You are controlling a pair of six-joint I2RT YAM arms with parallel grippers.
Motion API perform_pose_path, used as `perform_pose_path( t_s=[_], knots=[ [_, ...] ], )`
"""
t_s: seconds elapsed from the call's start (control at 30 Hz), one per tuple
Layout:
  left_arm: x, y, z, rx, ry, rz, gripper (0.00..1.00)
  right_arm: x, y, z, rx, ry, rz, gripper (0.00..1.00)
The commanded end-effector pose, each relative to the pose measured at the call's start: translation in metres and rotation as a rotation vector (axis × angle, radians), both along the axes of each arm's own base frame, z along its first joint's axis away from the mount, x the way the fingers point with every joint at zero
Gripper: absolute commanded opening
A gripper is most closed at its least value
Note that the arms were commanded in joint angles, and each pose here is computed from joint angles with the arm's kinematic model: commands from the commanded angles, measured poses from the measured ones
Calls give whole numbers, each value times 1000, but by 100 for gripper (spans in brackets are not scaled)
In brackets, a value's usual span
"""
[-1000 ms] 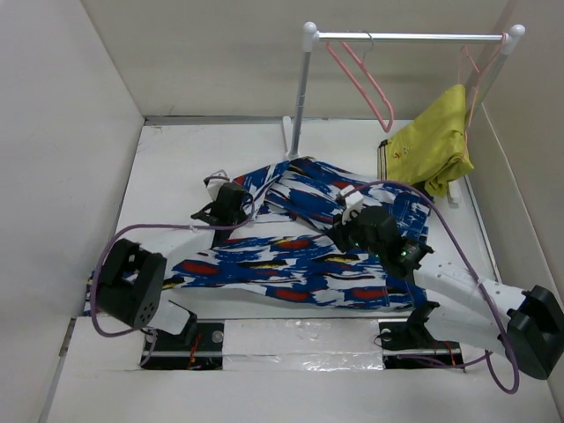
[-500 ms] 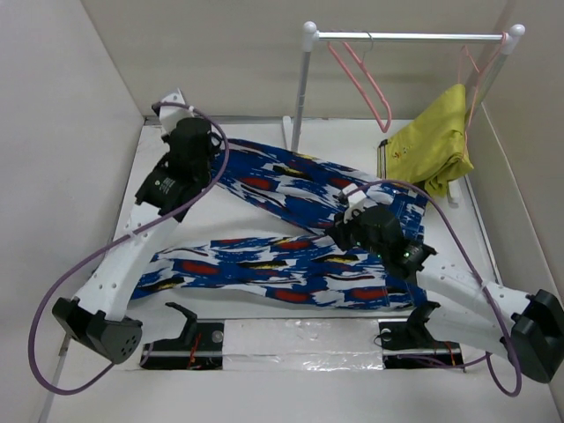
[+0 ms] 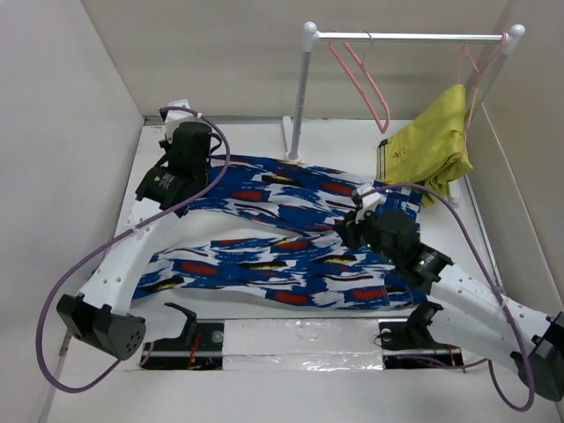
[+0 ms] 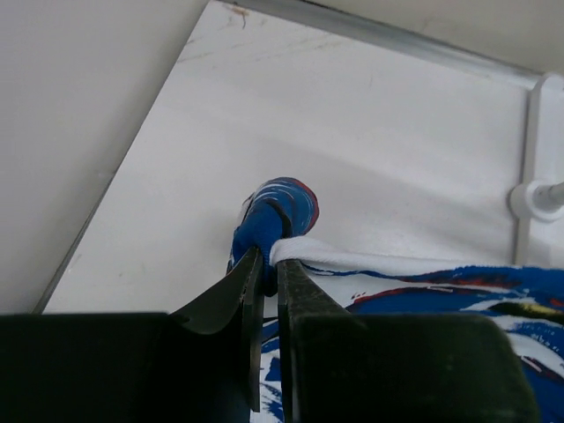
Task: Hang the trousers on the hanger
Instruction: Flatten out the trousers at the center of the board.
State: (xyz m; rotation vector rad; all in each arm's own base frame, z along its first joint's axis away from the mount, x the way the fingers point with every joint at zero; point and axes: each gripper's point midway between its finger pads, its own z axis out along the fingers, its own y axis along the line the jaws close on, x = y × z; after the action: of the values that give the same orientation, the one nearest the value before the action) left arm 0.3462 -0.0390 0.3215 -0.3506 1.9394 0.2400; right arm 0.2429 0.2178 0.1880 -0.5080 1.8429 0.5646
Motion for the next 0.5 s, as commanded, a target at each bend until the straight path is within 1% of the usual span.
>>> perform_pose_path(
  t_s=[0.0,0.07,0.1,0.17,0.2,0.23,0.27,0.3,0.33,0.37,0.4,0.43,0.47],
  knots=[
    [-8,6,-7,9,17,8,0,0,-4,-1,-15,5,-24,16],
    [-3,14,-15,6,27,26,1,2,-4,-3,-14,1,-40,16],
    [3,23,-15,-1,23,52,3,4,-6,-4,-14,2,-58,16],
    [28,30,-19,-4,18,83,6,5,-4,-5,-10,13,-58,16],
    [39,41,-20,-6,21,119,7,5,-2,-5,-8,17,-50,15],
    [62,44,-25,4,41,141,7,5,-1,-6,-8,21,-47,15],
    [74,51,-29,19,55,173,7,4,0,-7,-7,24,-45,15],
    [86,56,-33,29,74,190,7,4,0,-7,-3,29,-44,15],
    [112,66,-44,53,112,217,8,5,-2,-8,-1,30,-52,15],
    [121,73,-57,75,163,237,10,4,-2,-7,3,30,-48,15],
    [132,79,-63,88,183,256,25,4,-1,-5,6,27,-43,15],
    [155,89,-77,101,209,283,36,3,-2,-2,10,21,-41,15],
    [161,95,-89,112,249,294,49,1,-2,-1,12,21,-34,15]
  ],
)
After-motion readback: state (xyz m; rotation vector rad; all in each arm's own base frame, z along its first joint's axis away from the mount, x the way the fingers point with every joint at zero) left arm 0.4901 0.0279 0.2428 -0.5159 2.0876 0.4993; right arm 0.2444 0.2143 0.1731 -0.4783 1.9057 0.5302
